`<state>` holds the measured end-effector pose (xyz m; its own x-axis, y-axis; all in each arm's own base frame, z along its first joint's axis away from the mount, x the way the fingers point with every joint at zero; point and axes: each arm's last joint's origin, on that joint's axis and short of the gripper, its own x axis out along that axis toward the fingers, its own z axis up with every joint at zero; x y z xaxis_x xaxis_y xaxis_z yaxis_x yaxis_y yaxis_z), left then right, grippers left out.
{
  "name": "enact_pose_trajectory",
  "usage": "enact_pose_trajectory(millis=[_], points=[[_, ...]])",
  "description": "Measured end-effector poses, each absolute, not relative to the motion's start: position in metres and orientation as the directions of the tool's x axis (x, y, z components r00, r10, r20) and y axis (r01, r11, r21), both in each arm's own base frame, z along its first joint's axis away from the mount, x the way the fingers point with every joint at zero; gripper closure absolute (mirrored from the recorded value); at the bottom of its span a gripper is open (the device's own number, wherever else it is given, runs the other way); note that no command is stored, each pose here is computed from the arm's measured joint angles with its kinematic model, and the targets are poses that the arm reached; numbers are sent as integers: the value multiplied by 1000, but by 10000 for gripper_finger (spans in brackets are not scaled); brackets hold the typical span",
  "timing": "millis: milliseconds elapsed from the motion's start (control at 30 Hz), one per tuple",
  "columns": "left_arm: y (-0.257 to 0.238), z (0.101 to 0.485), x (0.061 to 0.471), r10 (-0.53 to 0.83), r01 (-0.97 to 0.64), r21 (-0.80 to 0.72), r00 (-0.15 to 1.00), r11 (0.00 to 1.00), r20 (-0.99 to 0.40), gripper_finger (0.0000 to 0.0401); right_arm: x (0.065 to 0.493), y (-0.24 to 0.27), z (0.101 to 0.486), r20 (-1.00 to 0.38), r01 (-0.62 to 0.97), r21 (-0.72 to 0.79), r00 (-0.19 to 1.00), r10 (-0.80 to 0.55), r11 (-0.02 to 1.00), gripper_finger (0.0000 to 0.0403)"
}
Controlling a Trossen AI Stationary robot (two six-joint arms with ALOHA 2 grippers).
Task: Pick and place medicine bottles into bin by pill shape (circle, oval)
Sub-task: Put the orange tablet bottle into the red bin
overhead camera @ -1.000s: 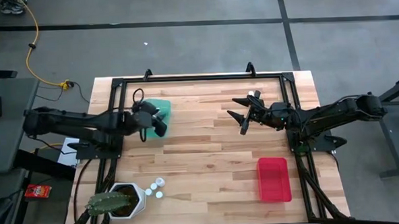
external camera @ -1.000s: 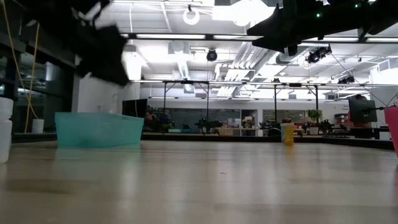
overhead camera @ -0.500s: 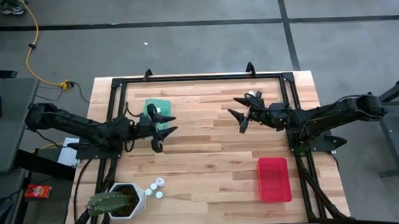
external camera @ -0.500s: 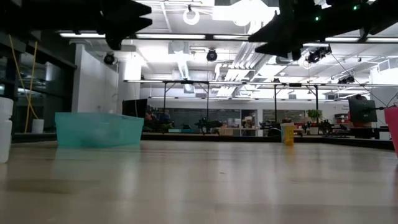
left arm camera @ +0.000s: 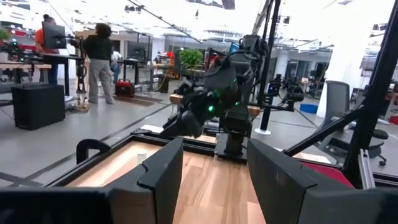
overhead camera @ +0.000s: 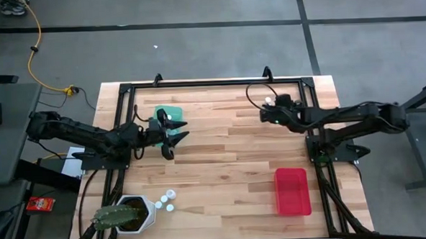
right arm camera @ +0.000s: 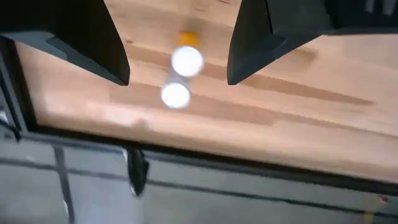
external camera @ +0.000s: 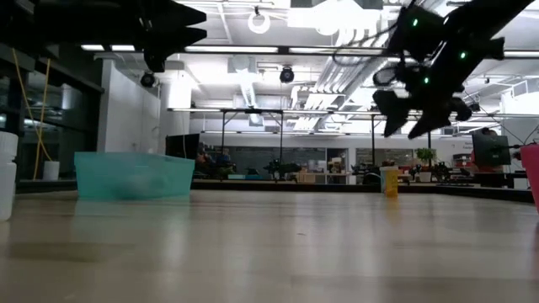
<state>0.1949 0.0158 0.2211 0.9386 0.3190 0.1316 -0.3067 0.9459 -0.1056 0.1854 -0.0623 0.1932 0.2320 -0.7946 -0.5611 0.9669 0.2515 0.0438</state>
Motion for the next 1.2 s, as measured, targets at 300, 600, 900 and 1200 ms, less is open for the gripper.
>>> enact_pose_trajectory(millis=[300,600,900,1200], points=[[15,221,195,308,-296,-102,943,950,126,233,201,-86,165,-642,967,24,208,-738,252,139],[15,221,195,306,-294,-102,944,950,126,233,205,-100,145,-690,976,4,159,-706,216,139],[15,221,195,306,-294,-102,944,950,126,233,209,-104,141,-691,973,13,175,-702,230,153],[15,221,195,306,-294,-102,944,950,126,233,208,-105,141,-691,972,0,169,-703,234,240]])
